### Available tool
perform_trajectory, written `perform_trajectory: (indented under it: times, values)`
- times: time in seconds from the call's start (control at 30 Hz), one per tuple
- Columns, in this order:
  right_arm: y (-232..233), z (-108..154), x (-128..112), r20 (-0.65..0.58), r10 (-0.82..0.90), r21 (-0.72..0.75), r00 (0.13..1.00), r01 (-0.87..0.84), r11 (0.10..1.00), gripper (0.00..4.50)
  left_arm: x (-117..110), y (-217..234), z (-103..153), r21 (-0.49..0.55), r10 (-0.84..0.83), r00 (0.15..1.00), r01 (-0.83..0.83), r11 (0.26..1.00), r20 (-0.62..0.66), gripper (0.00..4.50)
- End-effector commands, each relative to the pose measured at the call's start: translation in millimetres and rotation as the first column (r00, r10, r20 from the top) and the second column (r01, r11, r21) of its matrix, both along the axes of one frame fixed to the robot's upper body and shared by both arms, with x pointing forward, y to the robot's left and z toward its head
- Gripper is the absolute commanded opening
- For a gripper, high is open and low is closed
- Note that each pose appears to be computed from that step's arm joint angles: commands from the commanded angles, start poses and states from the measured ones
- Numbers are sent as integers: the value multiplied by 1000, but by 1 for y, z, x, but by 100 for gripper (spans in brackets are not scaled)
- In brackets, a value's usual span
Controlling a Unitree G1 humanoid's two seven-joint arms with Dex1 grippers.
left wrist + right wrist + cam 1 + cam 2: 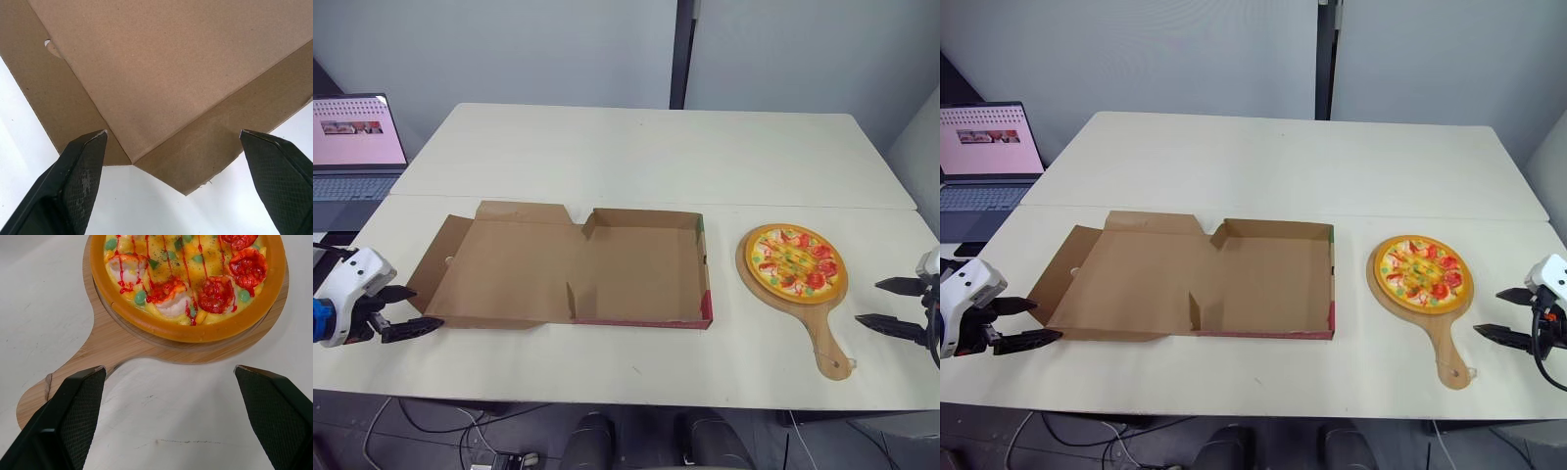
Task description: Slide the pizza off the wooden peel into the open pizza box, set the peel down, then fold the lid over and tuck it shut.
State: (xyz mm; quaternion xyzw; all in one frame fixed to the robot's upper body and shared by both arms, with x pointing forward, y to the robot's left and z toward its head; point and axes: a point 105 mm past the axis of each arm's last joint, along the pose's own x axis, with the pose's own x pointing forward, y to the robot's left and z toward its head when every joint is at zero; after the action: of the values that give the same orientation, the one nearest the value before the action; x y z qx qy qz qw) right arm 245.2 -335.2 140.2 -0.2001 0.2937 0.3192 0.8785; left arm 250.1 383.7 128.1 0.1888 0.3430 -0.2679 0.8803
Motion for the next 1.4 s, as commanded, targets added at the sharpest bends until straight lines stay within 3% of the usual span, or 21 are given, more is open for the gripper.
perform_trajectory:
  times: [0.03,0.4,0.83,0.97,1.1,1.3,1.4]
  values:
    - [0,14,1,41,-5,-10,999,6,1000,450,1,2,12,25,-14,999,13,1000,31,449]
    - [-12,13,2,88,-72,-13,994,74,997,450,6,-5,21,-82,-36,996,43,996,83,449]
    - [-17,12,-2,76,-97,-8,992,98,995,450,3,-4,20,-96,-35,998,40,995,54,449]
    - [-21,13,-5,109,-131,16,985,131,991,450,7,-25,22,-113,-111,992,118,987,65,449]
    - [-19,15,-18,118,-147,44,982,143,989,450,18,-77,37,-181,-286,949,307,934,135,449]
    - [-8,17,-40,124,-179,79,976,170,982,450,30,-148,60,-187,-523,827,558,809,206,449]
    - [12,15,-55,109,-164,102,980,153,983,450,33,-192,67,-154,-678,695,717,680,239,449]
